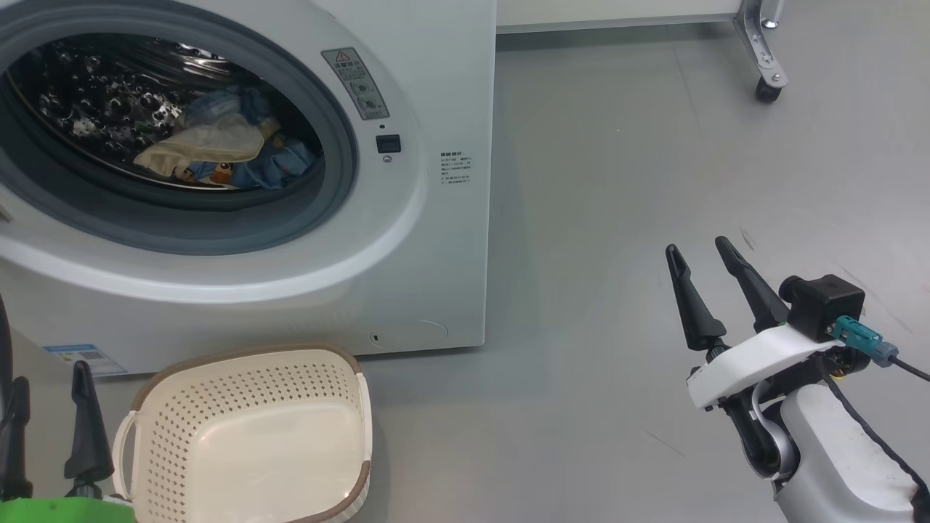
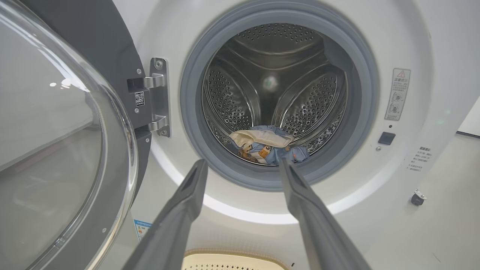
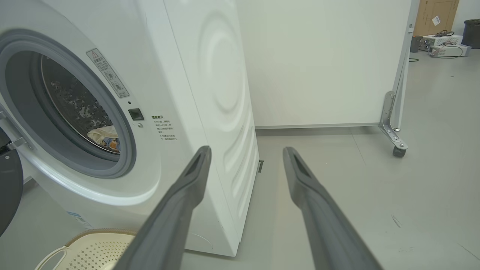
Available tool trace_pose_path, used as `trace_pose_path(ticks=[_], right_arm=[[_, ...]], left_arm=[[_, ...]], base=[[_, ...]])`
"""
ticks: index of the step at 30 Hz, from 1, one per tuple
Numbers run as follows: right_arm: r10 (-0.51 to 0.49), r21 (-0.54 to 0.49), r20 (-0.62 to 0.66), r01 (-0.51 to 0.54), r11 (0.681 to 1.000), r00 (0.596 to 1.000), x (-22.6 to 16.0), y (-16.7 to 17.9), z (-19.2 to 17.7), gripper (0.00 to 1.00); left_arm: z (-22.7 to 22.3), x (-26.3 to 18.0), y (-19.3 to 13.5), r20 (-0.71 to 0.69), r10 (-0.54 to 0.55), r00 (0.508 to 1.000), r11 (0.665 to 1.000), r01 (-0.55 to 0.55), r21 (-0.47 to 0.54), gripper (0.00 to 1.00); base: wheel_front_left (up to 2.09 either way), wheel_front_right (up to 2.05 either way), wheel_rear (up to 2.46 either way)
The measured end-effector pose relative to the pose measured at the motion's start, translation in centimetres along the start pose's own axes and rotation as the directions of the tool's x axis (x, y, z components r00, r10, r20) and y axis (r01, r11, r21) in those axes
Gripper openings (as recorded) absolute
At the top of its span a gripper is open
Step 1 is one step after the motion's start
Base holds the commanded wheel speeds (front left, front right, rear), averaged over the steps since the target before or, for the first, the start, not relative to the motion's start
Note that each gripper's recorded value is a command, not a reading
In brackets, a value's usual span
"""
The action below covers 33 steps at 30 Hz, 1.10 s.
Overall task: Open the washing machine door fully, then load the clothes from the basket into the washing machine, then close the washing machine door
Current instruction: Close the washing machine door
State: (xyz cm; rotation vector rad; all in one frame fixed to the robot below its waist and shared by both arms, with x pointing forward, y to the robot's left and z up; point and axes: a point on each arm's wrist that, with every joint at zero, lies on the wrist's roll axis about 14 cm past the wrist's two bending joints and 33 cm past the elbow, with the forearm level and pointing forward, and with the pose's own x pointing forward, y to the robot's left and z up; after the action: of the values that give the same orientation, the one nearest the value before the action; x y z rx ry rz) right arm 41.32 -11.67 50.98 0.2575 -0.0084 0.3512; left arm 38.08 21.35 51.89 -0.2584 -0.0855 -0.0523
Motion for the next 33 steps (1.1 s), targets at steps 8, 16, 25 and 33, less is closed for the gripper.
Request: trace_pose_path(ticks=[8,16,25,33], right_arm=[[0.000,0.000,-0.001,0.000,1.000,1.000,0.01,-0.02,-0.04,1.00],[-0.001,0.001,-0.003,0.001,1.000,1.000,0.03,-0.04,-0.12,1.00],[-0.001,0.002,-0.004,0.001,1.000,1.000,0.05,-0.05,-0.16,1.00],[-0.001,0.002,-0.005,0.001,1.000,1.000,0.05,-0.07,-0.20,1.00]], left_arm=[[-0.02,0.00,-0.06,0.002,-0.004,1.000,1.000,0.004,0.000,1.00],[-0.14,0.00,-0.20,0.003,-0.004,1.000,1.000,0.004,-0.012,1.00],[-0.12,0.00,-0.07,0.004,-0.001,1.000,1.000,0.001,-0.008,1.00],[-0.18,0.00,-0.13,0.003,-0.005,1.000,1.000,0.005,-0.005,1.00]], base=[[-1.14,1.14,0.00],[-1.14,1.14,0.00],[-0.79,0.79,0.00],[-0.43,0.43,0.00]])
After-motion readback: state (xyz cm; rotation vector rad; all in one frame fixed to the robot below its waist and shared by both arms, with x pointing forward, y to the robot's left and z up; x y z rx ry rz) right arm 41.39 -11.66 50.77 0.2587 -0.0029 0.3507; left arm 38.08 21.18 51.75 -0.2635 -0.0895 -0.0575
